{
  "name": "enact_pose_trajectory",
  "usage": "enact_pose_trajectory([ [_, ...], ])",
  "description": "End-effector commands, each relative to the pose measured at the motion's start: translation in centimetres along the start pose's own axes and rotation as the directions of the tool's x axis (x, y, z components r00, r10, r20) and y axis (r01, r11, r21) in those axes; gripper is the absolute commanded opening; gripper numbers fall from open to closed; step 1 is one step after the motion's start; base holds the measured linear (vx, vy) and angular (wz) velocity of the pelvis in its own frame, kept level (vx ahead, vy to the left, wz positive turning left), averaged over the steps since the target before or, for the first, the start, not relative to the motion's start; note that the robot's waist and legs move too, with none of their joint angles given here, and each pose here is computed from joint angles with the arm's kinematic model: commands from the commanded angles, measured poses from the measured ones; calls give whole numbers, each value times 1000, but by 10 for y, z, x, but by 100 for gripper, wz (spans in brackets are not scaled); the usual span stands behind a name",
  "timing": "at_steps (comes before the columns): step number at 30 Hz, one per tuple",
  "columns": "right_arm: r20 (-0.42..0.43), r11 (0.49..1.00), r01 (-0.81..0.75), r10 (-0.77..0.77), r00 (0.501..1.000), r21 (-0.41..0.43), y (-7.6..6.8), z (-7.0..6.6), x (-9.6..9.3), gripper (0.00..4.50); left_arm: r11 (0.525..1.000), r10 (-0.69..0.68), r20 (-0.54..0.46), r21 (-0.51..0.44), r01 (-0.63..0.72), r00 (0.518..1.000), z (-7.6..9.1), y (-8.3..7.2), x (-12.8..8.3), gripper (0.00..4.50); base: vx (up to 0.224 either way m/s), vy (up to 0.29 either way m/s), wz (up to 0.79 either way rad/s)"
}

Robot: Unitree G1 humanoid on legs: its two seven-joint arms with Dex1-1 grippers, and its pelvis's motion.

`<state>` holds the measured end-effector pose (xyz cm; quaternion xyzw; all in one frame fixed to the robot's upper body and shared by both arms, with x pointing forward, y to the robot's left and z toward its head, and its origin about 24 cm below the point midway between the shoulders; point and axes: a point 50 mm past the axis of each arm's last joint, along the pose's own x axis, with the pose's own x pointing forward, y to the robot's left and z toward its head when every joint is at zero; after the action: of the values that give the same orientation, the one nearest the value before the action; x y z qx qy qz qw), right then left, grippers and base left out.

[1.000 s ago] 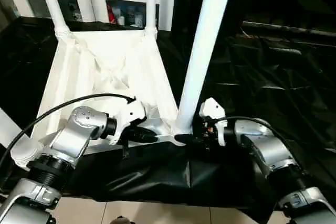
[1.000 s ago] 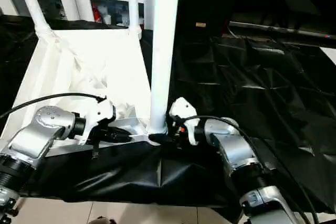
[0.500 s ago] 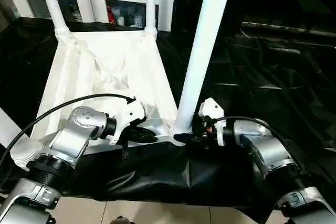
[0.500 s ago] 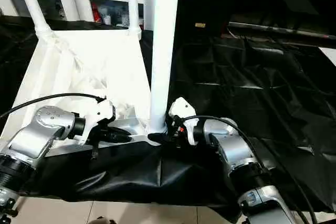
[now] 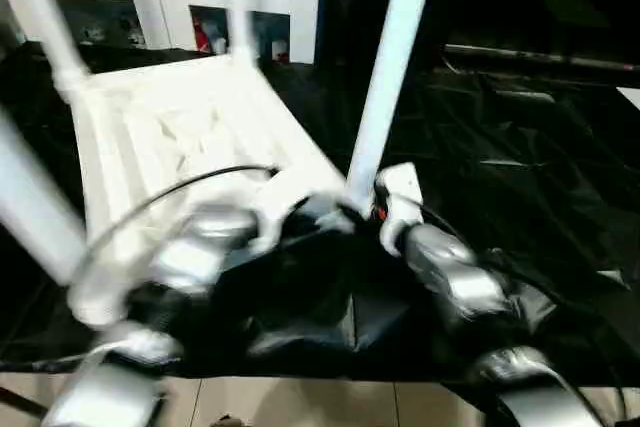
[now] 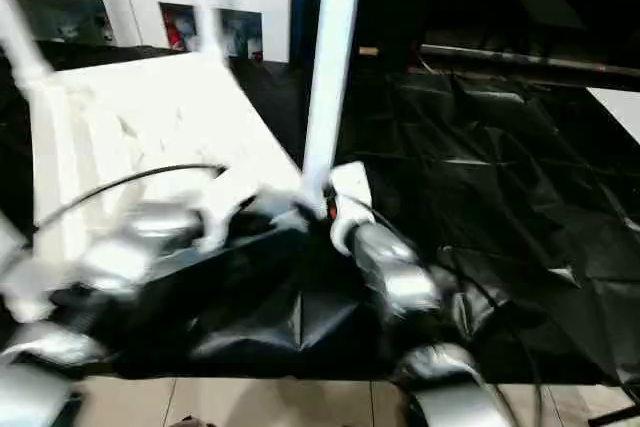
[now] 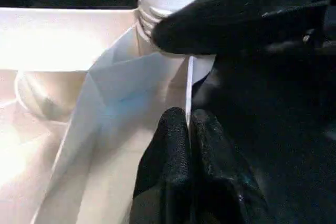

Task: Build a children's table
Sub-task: Rotate leg to tighten

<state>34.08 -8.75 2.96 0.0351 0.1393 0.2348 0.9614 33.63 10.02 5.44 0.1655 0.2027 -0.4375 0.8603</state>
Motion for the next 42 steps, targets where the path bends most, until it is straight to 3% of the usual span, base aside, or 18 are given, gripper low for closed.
enact_pose_trajectory([
  [1,-41,998,-34,36,999,50,17,-11,5,275,1000,14,-15,-19,-14,1000,0,-10,12,0,0,0,0],
  [5,11,988,-146,145,989,50,34,-5,9,275,999,-37,2,26,37,999,2,-14,14,0,0,0,0],
  [6,14,987,-151,151,988,48,34,-5,9,331,999,-39,3,29,39,999,1,-14,14,0,0,0,0],
  [7,16,987,-151,150,989,48,35,-4,10,331,999,-39,4,33,39,999,1,-14,14,0,0,0,0],
  [10,41,987,-158,157,987,23,27,3,8,352,998,-45,-11,41,46,999,-4,-7,5,0,0,0,0],
  [11,43,987,-161,161,986,-13,23,5,7,381,997,-51,-12,53,51,999,-6,-5,2,0,0,0,0],
  [15,24,954,-272,277,961,-127,9,14,-3,381,992,-88,-21,86,89,996,-14,2,-14,0,0,0,0],
  [20,-84,842,-479,474,876,-249,-4,17,-26,381,977,-187,-33,101,190,982,-22,5,-32,0,0,0,0],
  [23,-176,759,-575,548,818,-306,-13,16,-39,381,920,-365,-16,146,363,931,-22,-4,-47,0,0,0,0],
  [30,-200,725,-622,590,783,-295,-10,15,-42,381,887,-443,2,145,438,896,-18,-9,-54,0,0,0,0],
  [38,-219,721,-631,592,775,-285,-9,13,-40,381,889,-439,-5,144,435,898,-20,-7,-56,0,0,0,0],
  [42,-215,724,-631,593,776,-280,-9,13,-39,355,890,-435,-7,144,432,900,-20,-6,-56,0,0,0,0],
])
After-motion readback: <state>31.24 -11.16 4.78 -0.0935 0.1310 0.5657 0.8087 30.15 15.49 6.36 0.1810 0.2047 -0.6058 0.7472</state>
